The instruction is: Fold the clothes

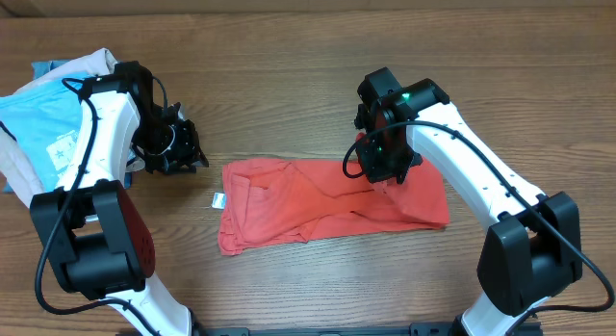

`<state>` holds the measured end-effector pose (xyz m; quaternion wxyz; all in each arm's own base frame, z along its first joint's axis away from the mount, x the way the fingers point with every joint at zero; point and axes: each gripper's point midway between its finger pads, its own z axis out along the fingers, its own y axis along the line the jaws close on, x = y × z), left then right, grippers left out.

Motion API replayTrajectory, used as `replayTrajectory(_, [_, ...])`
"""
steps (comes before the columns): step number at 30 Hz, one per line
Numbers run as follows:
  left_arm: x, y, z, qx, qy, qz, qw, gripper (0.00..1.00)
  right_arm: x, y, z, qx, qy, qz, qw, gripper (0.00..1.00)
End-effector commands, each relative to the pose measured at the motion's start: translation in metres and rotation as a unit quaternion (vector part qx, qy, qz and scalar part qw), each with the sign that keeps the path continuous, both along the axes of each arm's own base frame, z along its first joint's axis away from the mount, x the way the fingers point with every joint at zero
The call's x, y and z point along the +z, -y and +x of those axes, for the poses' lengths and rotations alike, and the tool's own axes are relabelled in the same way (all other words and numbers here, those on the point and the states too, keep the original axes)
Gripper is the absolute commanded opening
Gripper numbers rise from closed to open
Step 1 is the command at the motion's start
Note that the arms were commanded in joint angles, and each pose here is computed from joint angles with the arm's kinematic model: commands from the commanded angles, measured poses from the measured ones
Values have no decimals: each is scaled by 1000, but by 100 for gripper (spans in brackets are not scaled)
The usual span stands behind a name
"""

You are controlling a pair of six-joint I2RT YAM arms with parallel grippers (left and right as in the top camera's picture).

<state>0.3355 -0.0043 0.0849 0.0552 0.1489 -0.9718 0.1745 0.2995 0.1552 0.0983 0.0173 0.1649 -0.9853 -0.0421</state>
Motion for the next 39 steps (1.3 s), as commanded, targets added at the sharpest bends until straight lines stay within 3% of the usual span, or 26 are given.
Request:
replayTrajectory(1, [12, 4, 5, -7, 21, -4, 1000, 30, 0, -5, -2, 4, -2, 9, 1000, 4])
replayTrajectory(15, [12, 3, 5, -7, 21, -1, 1000, 30, 1, -18, -12, 25, -12, 17, 999, 4])
replayTrajectory(17, [12, 3, 5, -7, 21, -1, 1000, 30, 1, -23, -17, 48, -14, 17, 999, 13])
replayTrajectory(19, [12, 3, 5, -7, 21, -1, 1000, 30, 1, -27, -21, 58, -15, 17, 998, 36])
replayTrajectory(28, [12, 3, 4, -7, 19, -1, 1000, 31, 0, -25, -17, 60, -5, 6, 998, 40])
replayTrajectory(35, [14, 6, -13, -8, -17, -7, 1000, 45, 0, -20, -6, 56, 20, -15, 998, 39])
replayTrajectory(39, [11, 13, -25, -45, -30, -16, 998, 48, 1, -3, 5, 3, 41, -50, 998, 39])
